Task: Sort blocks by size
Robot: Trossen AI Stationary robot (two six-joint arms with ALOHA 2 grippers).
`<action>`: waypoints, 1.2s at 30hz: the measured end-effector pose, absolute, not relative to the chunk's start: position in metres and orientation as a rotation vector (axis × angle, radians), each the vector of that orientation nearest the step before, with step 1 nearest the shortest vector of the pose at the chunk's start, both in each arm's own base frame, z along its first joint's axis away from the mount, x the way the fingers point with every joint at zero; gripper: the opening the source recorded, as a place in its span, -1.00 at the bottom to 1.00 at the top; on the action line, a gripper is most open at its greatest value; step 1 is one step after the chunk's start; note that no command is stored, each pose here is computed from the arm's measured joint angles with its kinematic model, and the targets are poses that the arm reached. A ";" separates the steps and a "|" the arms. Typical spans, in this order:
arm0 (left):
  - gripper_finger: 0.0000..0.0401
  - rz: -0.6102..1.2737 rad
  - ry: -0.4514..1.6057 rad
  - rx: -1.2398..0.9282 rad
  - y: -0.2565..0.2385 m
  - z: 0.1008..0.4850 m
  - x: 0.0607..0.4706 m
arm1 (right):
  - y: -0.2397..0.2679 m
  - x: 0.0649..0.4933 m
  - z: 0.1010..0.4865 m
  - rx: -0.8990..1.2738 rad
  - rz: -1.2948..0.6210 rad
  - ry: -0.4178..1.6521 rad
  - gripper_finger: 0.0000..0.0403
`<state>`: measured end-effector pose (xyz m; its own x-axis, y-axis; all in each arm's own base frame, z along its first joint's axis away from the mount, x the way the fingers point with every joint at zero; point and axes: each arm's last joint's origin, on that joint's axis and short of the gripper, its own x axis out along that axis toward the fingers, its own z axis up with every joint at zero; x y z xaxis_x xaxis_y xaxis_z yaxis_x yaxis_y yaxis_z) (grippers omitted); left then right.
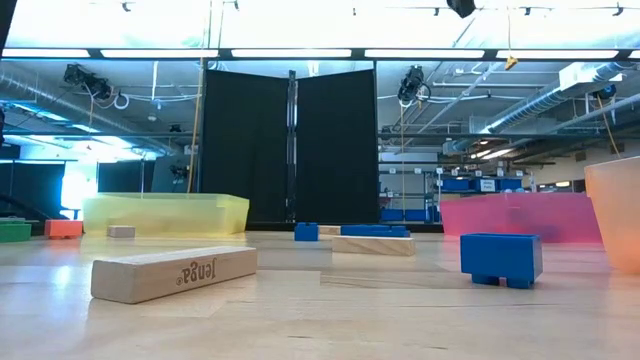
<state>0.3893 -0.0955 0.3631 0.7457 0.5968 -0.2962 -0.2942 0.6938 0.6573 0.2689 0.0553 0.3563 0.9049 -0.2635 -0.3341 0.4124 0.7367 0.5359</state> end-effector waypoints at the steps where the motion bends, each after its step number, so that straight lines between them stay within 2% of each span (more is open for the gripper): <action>1: 0.29 0.544 0.531 0.643 -0.097 0.363 0.388 | 0.055 0.264 0.360 0.646 -0.381 0.233 -0.47; 6: 0.36 0.675 0.534 0.701 -0.108 0.366 0.381 | 0.057 0.231 0.374 0.683 -0.416 0.213 -0.47; 13: 0.32 0.646 0.554 0.686 -0.120 0.359 0.374 | 0.075 0.184 0.358 0.801 -0.529 0.390 -0.47; 21: 0.24 0.427 0.670 0.374 -0.112 0.336 0.374 | 0.125 0.164 0.318 0.936 -0.586 0.827 -0.47; 28: 0.23 0.314 0.690 0.238 -0.117 0.333 0.375 | 0.185 0.144 0.285 0.929 -0.555 1.278 -0.47; 36: 0.23 0.389 0.717 -0.008 -0.123 0.327 0.367 | 0.232 0.114 0.256 0.839 -0.588 1.545 -0.47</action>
